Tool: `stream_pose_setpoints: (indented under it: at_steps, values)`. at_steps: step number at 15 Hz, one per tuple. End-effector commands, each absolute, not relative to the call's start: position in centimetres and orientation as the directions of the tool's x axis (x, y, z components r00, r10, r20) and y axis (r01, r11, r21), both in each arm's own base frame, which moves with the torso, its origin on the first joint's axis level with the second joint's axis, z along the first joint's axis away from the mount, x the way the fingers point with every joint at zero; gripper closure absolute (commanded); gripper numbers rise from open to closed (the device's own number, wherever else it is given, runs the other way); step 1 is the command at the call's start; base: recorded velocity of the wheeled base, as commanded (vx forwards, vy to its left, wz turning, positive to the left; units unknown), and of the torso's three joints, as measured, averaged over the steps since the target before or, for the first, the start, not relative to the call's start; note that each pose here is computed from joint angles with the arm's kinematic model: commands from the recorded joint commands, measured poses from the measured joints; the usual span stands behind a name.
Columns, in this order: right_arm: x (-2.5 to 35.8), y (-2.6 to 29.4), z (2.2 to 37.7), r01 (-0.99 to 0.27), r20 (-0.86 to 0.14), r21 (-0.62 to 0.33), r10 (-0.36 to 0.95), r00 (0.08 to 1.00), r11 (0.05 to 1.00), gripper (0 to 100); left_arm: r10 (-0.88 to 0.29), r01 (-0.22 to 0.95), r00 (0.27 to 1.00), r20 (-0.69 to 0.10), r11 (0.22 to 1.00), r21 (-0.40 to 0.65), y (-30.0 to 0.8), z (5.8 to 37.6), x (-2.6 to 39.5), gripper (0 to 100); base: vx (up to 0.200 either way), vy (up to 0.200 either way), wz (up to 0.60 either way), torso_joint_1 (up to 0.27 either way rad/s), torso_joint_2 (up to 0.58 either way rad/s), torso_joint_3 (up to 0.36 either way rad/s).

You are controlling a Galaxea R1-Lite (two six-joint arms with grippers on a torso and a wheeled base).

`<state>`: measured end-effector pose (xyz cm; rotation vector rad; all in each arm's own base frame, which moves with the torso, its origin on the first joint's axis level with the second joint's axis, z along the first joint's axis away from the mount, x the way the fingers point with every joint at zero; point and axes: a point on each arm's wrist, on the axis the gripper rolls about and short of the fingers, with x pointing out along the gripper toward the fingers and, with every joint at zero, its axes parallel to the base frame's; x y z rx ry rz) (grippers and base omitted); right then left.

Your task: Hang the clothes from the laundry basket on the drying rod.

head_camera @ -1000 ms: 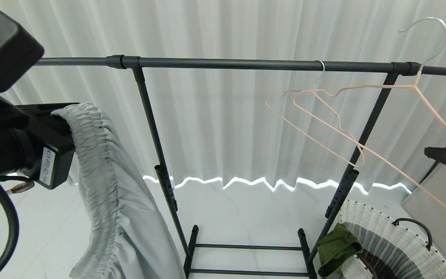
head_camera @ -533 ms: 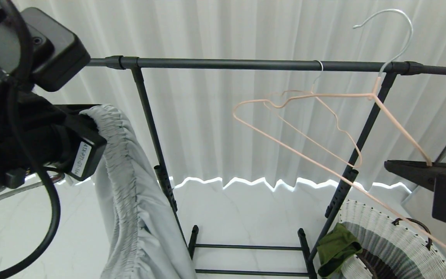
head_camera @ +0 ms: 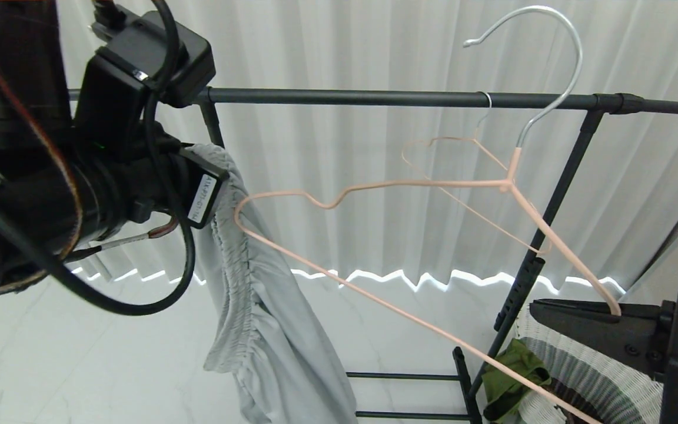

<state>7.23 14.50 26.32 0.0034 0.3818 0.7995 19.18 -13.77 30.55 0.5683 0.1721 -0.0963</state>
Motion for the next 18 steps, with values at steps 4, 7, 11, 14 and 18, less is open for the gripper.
stream_pose_setpoints:
  at_steps: [4, 7, 11, 14, 18]
  values:
    - [7.0, 15.2, 26.0, -0.719, -0.350, 0.139, 0.713, 0.608, 0.681, 100, -0.011, 0.112, 0.978, -0.207, 0.869, 0.481, -15.4, 30.2, 22.4, 100, 0.000, 0.000, 0.00, 0.000, 0.00, 0.000]
    - [7.6, 15.9, 25.2, -0.697, -0.384, 0.119, 0.680, 0.625, 0.707, 100, -0.013, 0.106, 0.981, -0.195, 0.874, 0.474, -15.3, 30.7, 22.3, 100, 0.000, 0.000, 0.00, 0.000, 0.00, 0.000]
    - [9.0, 16.6, 24.6, -0.612, -0.402, 0.072, 0.584, 0.705, 0.788, 100, 0.009, 0.084, 0.982, -0.188, 0.872, 0.482, -15.6, 30.7, 21.9, 100, 0.000, 0.000, 0.00, 0.000, 0.00, 0.000]
    - [9.8, 17.0, 25.0, -0.582, -0.365, 0.084, 0.569, 0.737, 0.809, 100, 0.004, 0.089, 0.982, -0.189, 0.872, 0.481, -15.7, 30.7, 21.8, 100, 0.000, 0.000, 0.00, 0.000, 0.00, 0.000]
    - [9.6, 17.8, 25.4, -0.609, -0.298, 0.124, 0.614, 0.730, 0.784, 100, -0.028, 0.103, 0.980, -0.197, 0.918, 0.384, -16.8, 30.4, 21.6, 100, 0.000, 0.000, 0.00, 0.000, 0.00, 0.000]
